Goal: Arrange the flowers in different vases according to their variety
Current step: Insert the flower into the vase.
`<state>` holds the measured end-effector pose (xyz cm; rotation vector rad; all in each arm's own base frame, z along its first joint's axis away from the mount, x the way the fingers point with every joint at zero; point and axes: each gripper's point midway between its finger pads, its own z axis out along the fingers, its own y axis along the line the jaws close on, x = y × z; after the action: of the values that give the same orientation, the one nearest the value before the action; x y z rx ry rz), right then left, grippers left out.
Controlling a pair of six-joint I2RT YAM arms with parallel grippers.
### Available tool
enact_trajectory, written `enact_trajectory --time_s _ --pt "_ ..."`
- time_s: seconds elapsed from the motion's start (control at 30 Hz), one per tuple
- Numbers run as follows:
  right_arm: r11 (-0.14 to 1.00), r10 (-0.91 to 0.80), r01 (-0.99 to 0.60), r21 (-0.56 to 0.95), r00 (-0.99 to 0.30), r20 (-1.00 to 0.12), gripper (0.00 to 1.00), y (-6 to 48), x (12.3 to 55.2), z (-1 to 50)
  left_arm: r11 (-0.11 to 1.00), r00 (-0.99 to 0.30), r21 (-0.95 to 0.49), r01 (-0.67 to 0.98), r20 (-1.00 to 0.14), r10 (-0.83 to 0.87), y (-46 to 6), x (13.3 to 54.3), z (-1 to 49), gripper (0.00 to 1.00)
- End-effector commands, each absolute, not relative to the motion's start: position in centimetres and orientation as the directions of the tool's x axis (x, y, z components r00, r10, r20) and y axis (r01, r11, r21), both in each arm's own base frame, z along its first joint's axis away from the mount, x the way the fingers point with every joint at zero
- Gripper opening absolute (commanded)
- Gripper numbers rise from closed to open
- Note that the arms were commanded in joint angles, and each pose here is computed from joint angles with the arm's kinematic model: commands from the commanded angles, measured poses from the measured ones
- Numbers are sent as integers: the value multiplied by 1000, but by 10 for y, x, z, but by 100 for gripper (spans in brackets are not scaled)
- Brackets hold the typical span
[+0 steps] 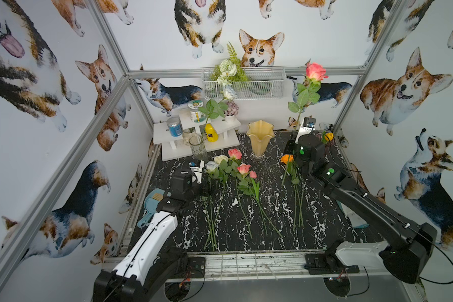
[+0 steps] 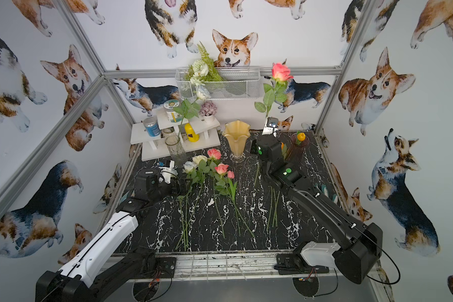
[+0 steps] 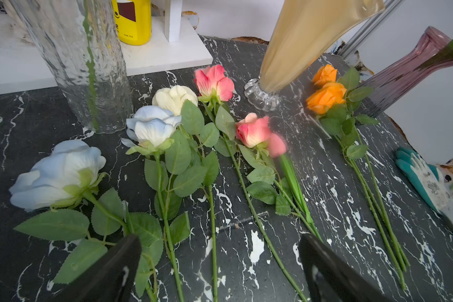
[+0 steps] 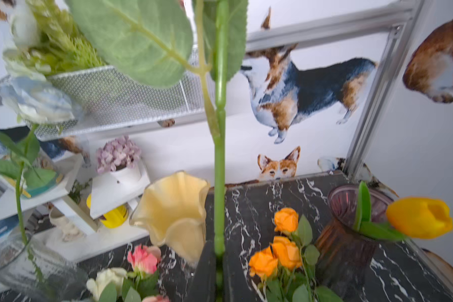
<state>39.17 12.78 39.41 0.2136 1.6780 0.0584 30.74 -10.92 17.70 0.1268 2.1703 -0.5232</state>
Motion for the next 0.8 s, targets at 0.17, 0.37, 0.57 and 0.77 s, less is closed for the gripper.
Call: enact_trajectory --time_s 0.17,0.37,0.57,0.77 --pt "986 130 72 147 198 -971 0 141 445 501 895 -612 -337 292 -785 -96 -114 308 177 100" --pt "985 135 66 161 295 -946 0 159 483 529 897 -612 -335 289 -785 -97 -114 308 177 100" --pt "983 129 76 165 350 -928 0 173 514 531 900 -612 -331 285 -785 -95 -113 308 176 100" --pt "983 132 78 164 318 -939 0 187 541 501 902 -612 -328 281 -785 -95 -113 309 175 100"
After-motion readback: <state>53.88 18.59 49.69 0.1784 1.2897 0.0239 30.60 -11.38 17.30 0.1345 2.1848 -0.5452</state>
